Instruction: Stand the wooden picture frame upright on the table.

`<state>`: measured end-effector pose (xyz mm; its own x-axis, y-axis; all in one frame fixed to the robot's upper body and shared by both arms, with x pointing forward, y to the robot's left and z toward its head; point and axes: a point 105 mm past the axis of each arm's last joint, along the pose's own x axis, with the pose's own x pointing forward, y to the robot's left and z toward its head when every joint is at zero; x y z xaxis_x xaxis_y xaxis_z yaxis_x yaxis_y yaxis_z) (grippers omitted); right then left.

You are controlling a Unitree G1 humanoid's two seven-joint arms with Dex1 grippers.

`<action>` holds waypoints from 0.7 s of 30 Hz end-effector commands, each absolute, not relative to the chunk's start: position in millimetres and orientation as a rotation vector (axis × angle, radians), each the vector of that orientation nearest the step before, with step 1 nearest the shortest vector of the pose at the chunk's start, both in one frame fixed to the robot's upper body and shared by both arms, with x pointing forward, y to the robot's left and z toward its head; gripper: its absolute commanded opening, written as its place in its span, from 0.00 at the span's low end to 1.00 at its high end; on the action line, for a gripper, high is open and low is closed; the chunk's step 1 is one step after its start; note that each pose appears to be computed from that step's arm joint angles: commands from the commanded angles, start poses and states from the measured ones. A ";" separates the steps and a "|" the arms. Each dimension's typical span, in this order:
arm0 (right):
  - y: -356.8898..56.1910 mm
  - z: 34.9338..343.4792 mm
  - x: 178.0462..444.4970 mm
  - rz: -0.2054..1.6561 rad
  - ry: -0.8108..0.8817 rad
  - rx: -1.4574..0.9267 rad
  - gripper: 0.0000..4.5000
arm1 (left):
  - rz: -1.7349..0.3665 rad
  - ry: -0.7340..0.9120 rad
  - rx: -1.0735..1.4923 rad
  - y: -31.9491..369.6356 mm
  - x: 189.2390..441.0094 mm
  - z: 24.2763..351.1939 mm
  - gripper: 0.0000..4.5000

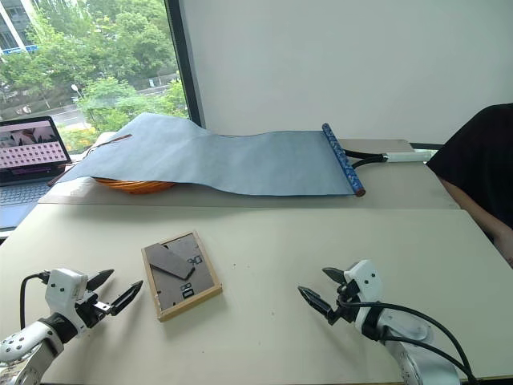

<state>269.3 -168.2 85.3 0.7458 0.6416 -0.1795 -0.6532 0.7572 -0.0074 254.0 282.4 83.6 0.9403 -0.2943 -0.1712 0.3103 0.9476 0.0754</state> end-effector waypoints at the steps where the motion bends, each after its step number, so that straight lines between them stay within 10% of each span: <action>1: -166.9 107.0 276.5 0.756 0.106 -0.137 1.00 | -0.378 0.134 0.084 284.5 250.9 98.5 0.99; 5: -148.5 119.0 294.8 0.935 0.123 -0.315 0.88 | -0.497 0.204 0.041 286.8 242.5 103.0 0.81; 15: -85.3 110.0 339.8 1.128 0.121 -0.381 0.17 | -0.545 0.317 0.115 260.3 252.4 85.6 0.01; 17: -56.9 105.1 344.3 1.199 0.113 -0.390 0.01 | -0.572 0.336 0.132 252.0 255.2 83.1 0.00; 21: -19.2 91.1 343.1 1.294 0.106 -0.419 0.01 | -0.614 0.351 0.152 240.3 262.0 78.9 0.00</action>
